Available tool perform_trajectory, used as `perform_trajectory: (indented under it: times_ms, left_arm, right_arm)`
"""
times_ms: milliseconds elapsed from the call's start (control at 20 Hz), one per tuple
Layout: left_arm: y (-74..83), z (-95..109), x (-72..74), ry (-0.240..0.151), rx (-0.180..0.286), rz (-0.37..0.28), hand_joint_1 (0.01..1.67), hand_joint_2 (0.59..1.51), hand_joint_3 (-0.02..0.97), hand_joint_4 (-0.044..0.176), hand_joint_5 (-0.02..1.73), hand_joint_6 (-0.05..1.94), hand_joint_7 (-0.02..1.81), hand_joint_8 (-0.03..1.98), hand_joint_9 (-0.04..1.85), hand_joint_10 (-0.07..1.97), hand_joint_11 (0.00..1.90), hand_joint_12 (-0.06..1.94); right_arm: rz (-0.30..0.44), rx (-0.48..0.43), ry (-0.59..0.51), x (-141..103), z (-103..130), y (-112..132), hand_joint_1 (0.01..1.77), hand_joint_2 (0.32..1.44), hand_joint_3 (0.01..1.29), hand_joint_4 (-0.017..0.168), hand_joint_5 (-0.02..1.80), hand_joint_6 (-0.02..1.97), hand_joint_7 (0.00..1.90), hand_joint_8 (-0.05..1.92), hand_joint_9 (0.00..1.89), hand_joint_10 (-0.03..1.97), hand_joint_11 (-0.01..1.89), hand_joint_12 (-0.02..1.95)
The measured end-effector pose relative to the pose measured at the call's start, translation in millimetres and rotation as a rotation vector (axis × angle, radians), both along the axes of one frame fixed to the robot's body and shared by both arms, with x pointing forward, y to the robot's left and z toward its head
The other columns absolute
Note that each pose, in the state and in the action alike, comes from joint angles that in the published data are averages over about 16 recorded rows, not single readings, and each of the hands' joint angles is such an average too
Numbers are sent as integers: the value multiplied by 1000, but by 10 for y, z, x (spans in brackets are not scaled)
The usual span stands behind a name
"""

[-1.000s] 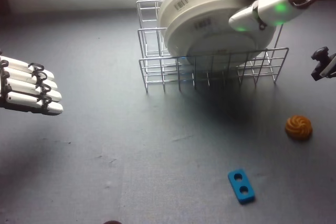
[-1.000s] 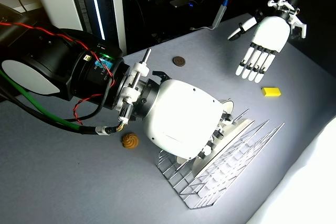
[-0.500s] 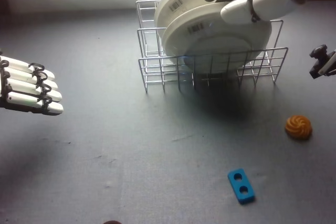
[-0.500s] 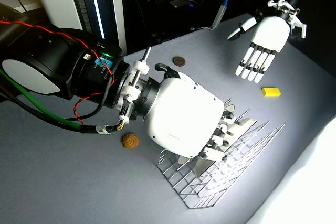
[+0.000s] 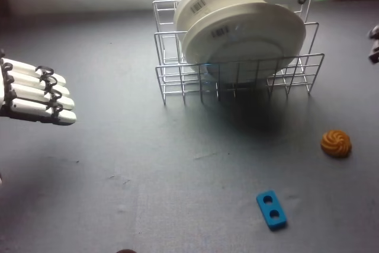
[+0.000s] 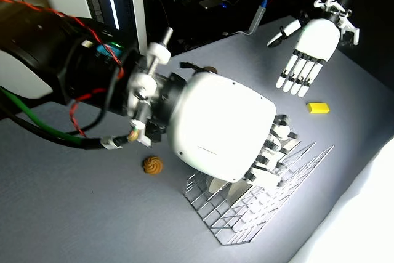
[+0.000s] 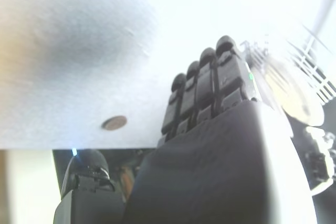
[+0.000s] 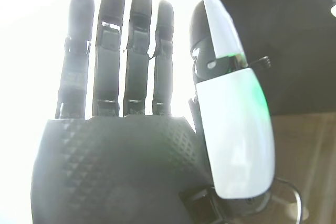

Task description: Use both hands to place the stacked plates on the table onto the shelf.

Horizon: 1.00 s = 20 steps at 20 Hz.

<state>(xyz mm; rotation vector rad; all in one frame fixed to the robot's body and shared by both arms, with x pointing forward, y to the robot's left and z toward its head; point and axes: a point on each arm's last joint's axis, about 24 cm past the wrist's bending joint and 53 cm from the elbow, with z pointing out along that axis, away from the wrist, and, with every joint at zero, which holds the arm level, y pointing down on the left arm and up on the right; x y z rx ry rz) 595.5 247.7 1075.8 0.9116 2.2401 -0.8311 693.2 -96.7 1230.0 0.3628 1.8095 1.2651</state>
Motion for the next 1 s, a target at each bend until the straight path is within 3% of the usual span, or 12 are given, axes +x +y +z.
perform_trajectory:
  times_ms: [450, 750, 900, 1000]
  left_arm:
    - [-279, 305, -72, 39, -127, -27, 15, 1056, 1, -3, 16, 15, 14, 12, 22, 12, 24, 1]
    - [-402, 426, -127, 48, -167, -53, 15, 1067, 1, -3, 51, 15, 68, 12, 70, 13, 62, 25]
    - [-438, 447, -145, 47, -171, -61, 16, 1084, 3, -2, 140, 70, 177, 81, 163, 112, 132, 191]
    - [-454, 458, -148, 45, -172, -64, 19, 1097, 4, -2, 226, 260, 274, 283, 241, 327, 192, 422]
  right_arm:
    - [-8, -197, -166, -295, 156, -343, 979, 1169, 13, -3, 776, 51, 869, 30, 697, 521, 359, 1367]
    - [-54, -274, -214, -457, 207, -691, 945, 1156, 12, -3, 771, 42, 878, 21, 697, 543, 344, 1360]
    - [-72, -290, -227, -534, 242, -810, 893, 1137, 12, -3, 771, 74, 872, 81, 692, 671, 368, 1398]
    - [-83, -294, -236, -577, 273, -867, 836, 1122, 12, -2, 772, 226, 867, 265, 706, 837, 419, 1473]
